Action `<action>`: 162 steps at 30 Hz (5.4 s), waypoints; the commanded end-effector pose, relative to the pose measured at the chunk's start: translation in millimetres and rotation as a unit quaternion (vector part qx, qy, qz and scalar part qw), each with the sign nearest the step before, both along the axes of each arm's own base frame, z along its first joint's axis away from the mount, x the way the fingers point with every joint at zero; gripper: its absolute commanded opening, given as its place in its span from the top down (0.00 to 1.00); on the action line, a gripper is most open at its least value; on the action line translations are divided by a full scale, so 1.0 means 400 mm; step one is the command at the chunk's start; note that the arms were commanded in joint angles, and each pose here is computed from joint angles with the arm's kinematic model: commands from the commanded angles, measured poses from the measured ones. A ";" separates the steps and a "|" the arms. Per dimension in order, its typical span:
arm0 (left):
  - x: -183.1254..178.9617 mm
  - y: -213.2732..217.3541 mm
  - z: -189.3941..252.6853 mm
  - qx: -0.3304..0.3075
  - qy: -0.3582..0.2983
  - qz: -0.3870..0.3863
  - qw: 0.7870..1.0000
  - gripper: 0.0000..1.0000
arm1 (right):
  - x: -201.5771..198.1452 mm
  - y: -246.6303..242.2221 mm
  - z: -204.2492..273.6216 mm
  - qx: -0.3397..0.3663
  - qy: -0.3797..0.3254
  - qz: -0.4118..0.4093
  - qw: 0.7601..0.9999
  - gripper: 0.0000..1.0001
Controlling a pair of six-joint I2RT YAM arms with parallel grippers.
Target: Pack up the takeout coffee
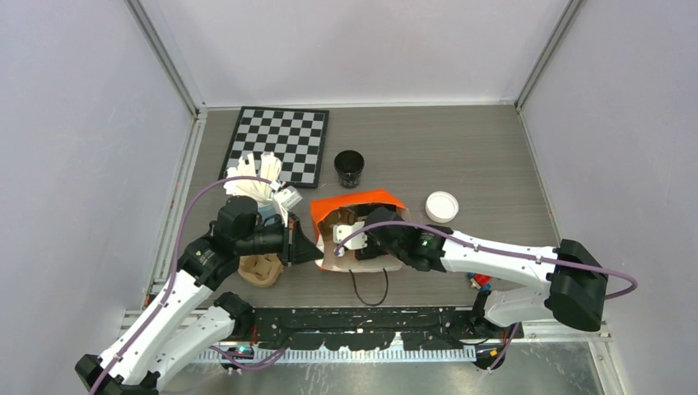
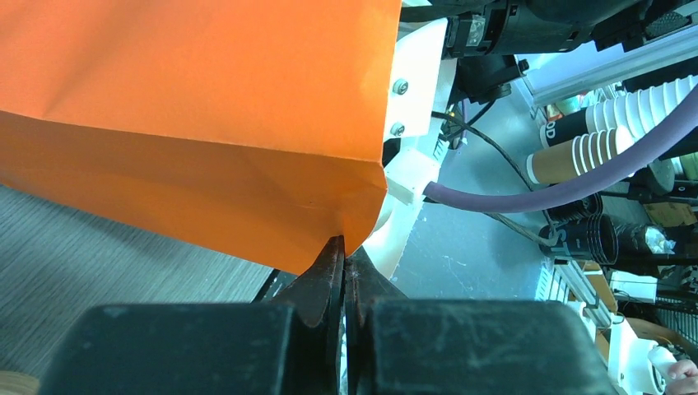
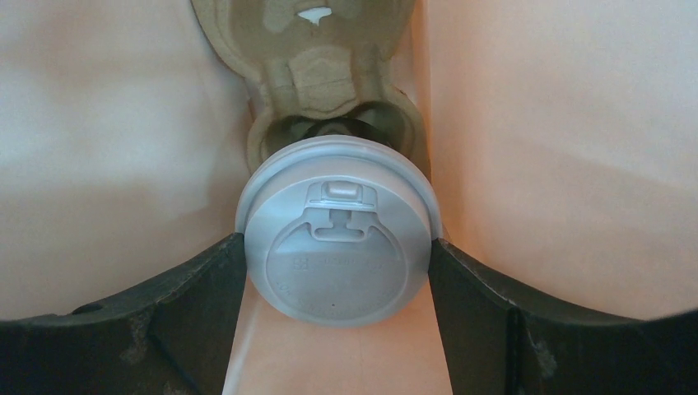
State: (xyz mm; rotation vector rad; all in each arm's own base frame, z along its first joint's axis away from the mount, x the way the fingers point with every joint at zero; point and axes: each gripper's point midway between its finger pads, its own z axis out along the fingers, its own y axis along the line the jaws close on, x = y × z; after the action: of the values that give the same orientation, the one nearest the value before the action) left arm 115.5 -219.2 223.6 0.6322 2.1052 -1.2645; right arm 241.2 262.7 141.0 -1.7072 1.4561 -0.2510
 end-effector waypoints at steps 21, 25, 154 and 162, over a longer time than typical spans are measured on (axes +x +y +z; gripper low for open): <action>-0.009 -0.009 0.038 -0.028 0.001 -0.008 1.000 1.00 | 0.039 0.004 -0.050 0.008 0.005 -0.020 1.000 0.26; -0.008 -0.010 0.037 -0.027 0.007 -0.004 1.000 1.00 | 0.042 0.000 -0.056 0.007 0.003 -0.025 1.000 0.25; 0.152 -0.062 0.123 0.001 0.187 0.158 0.970 1.00 | -0.078 -0.022 0.278 0.186 0.344 -0.090 0.916 0.25; 0.159 -0.071 0.129 0.007 0.199 0.153 0.968 1.00 | -0.052 -0.008 0.325 0.228 0.331 -0.108 0.910 0.26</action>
State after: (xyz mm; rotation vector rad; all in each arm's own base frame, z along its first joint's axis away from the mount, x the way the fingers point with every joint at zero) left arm 176.5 -245.7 262.0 0.0492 2.4282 -1.2619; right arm 209.6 248.2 240.7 -1.3932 2.0579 0.5356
